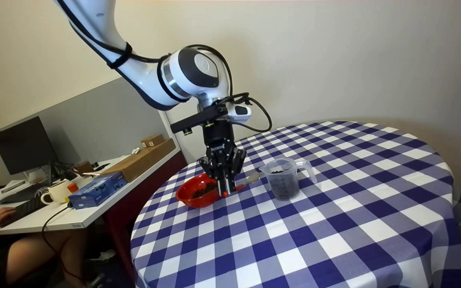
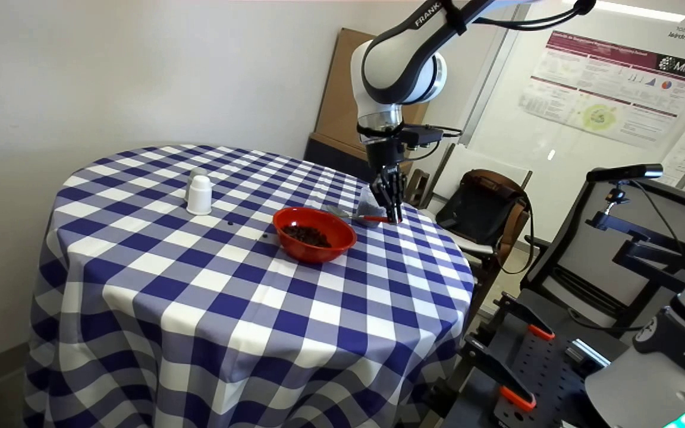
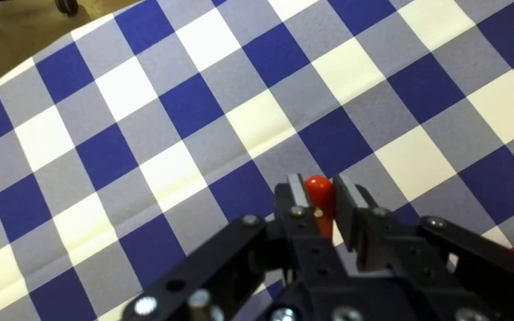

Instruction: Pick up the spoon, scoop up some of the contents in the bowl and put the contents in the cup.

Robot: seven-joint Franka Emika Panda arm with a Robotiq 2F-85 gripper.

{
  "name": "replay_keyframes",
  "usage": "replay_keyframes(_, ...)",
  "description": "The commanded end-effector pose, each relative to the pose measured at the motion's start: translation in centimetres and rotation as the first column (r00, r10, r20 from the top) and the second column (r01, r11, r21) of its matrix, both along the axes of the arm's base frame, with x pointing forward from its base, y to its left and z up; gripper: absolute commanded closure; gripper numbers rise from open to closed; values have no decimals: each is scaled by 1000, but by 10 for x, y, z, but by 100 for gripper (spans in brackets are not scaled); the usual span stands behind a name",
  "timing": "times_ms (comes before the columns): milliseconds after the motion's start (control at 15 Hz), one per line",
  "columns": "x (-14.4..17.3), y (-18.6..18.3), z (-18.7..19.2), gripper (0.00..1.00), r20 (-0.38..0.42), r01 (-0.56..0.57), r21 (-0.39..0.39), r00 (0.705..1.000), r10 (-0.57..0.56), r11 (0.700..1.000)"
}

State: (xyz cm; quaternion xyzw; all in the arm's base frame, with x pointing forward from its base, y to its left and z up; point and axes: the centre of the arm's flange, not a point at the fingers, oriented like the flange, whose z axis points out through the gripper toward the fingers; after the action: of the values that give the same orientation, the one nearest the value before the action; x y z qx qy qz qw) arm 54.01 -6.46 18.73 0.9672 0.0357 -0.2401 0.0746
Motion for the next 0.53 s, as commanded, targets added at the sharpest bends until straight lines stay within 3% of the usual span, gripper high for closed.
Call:
replay_keyframes(0, 13, -1, -23, 93, 2, -13, 29, 1000, 13, 999)
replay_keyframes(467, 8, 4, -55, 94, 26, -12, 35, 1000, 11, 999)
